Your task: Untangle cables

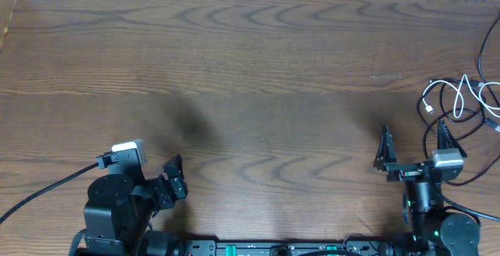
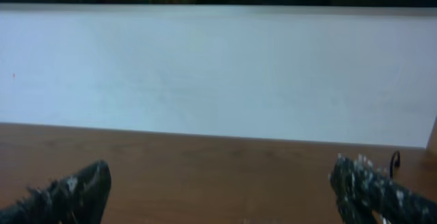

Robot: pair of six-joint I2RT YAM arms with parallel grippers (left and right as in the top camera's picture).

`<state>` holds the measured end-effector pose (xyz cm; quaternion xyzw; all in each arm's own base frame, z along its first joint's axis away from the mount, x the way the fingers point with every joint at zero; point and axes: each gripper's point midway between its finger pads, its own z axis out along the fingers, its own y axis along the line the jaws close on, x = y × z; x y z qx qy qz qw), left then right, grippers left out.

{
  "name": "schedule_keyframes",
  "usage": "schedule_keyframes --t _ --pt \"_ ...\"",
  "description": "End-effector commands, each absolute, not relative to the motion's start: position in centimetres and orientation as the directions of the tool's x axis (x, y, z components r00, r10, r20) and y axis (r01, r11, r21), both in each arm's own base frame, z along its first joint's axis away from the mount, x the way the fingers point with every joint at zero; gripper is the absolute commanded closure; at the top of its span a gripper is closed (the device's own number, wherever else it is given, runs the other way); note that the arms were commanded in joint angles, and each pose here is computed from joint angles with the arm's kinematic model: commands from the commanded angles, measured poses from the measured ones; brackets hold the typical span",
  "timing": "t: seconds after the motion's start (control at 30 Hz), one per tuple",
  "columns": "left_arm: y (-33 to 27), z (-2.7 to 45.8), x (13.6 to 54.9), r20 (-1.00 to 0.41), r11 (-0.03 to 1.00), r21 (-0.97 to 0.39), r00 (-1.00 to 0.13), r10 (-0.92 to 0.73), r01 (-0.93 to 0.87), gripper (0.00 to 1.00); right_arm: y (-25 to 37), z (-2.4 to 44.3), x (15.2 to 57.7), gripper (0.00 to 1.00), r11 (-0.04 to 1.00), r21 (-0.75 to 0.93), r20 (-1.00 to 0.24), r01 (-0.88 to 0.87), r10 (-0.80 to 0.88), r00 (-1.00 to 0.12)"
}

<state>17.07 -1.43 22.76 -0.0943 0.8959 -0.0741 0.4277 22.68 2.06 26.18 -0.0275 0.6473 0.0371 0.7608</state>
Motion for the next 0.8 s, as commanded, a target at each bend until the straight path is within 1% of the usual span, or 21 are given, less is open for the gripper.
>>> schedule_keyframes --t 0.0,0.13,0.27,0.37,0.5,0.6,0.67,0.77 --pt "-1.3 22.6 17.1 -0.753 0.974 -0.201 -0.619 -0.221 -0.104 0.05 1.9 25.0 23.3 0.01 0.997 -0.003 -0.983 -0.074 0.011 0.185" --pt "-1.3 22.6 17.1 -0.754 0.974 -0.201 -0.619 -0.221 -0.104 0.05 1.5 24.0 23.8 0.01 0.999 0.003 -0.968 -0.050 0.016 0.251" --pt "-1.3 22.6 17.1 -0.753 0.974 -0.201 -0.619 -0.222 -0.104 0.05 1.0 23.1 24.0 0.01 1.000 -0.020 -0.973 -0.016 -0.015 0.230" --pt "-1.3 22.6 17.1 -0.753 0.974 -0.201 -0.619 -0.222 -0.104 0.05 1.0 22.7 24.1 0.01 0.997 -0.072 -0.974 -0.004 -0.069 0.214" --pt "-1.3 22.6 17.1 -0.753 0.974 -0.201 -0.619 -0.222 -0.103 0.05 1.1 19.8 24.5 0.01 0.996 -0.094 -0.991 -0.014 -0.092 0.095" --pt "-1.3 22.6 17.1 -0.753 0.974 -0.201 -0.619 -0.222 -0.104 0.05 1.6 15.5 24.6 0.01 0.993 -0.103 -0.991 -0.063 -0.107 -0.074" --pt "-1.3 22.6 17.1 -0.753 0.974 -0.201 -0.619 -0.221 -0.104 0.05 1.9 15.6 24.5 0.01 0.988 -0.133 -0.988 -0.083 -0.139 -0.066" --pt "-1.3 22.6 17.1 -0.753 0.974 -0.201 -0.619 -0.222 -0.104 0.05 2.0 15.6 24.5 0.01 0.987 -0.137 -0.988 -0.085 -0.143 -0.066"
